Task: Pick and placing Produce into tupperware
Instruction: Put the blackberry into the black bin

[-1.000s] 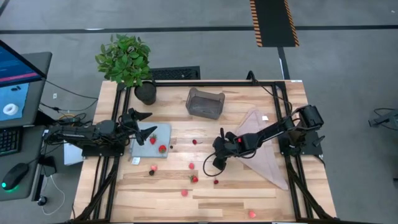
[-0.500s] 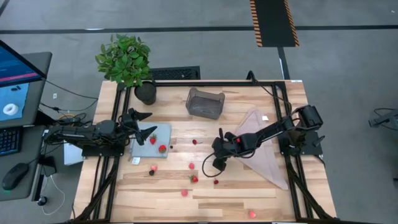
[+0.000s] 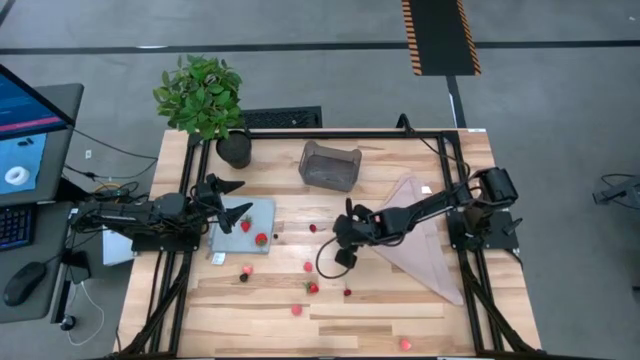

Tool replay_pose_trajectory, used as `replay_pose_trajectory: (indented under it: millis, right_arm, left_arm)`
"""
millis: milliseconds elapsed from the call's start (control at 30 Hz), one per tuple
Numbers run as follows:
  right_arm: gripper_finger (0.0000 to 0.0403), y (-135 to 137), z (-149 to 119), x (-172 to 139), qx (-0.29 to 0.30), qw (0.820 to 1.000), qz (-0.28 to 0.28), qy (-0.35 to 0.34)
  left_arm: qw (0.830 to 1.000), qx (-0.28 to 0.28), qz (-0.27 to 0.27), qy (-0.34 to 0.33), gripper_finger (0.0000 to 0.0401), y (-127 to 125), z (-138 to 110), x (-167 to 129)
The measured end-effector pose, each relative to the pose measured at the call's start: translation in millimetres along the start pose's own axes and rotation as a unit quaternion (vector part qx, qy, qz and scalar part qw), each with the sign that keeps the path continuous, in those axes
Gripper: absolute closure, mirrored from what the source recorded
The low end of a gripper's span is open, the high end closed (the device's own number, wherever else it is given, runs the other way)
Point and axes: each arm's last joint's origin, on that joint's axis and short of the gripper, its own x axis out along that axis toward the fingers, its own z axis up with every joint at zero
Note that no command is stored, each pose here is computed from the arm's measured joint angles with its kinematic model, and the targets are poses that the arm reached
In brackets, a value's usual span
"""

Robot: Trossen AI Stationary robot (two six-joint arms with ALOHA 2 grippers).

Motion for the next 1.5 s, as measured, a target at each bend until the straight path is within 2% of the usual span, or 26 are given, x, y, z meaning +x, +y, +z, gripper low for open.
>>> replay_pose_trajectory:
  millis: [467, 767, 967, 1233, 1333, 1500]
  right_arm:
    - [0.0299, -33.5, 62.6, -20.2, -0.041, 0.998, -0.048, -0.017]
    - [0.0300, -65.9, 110.2, -46.4, -0.049, 0.995, -0.079, -0.041]
    - [0.0300, -105.2, 132.4, -57.6, -0.014, 0.993, -0.105, -0.058]
    - [0.0298, -168.8, 132.9, -55.4, 0.062, 0.991, -0.105, -0.047]
    - [0.0276, -178.7, 132.2, -55.8, 0.091, 0.992, -0.071, -0.044]
    - [0.0196, -171.6, 132.8, -55.2, 0.085, 0.995, -0.043, -0.044]
  left_arm:
    - [1.000, 0.000, 0.000, 0.000, 0.0016, 0.0, 0.0, 0.0]
    - [1.000, 0.000, 0.000, 0.000, 0.0016, 0.0, 0.0, 0.0]
    - [1.000, -0.001, 0.000, 0.000, 0.0016, 0.0, 0.0, 0.0]
    - [1.000, -0.010, -0.010, 0.002, 0.0016, -0.6, -0.1, 0.0]
    - [1.000, -0.010, -0.010, 0.002, 0.0016, -0.6, -0.1, 0.0]
    - [1.000, -0.013, -0.010, 0.002, 0.0016, -0.6, -0.1, 0.0]
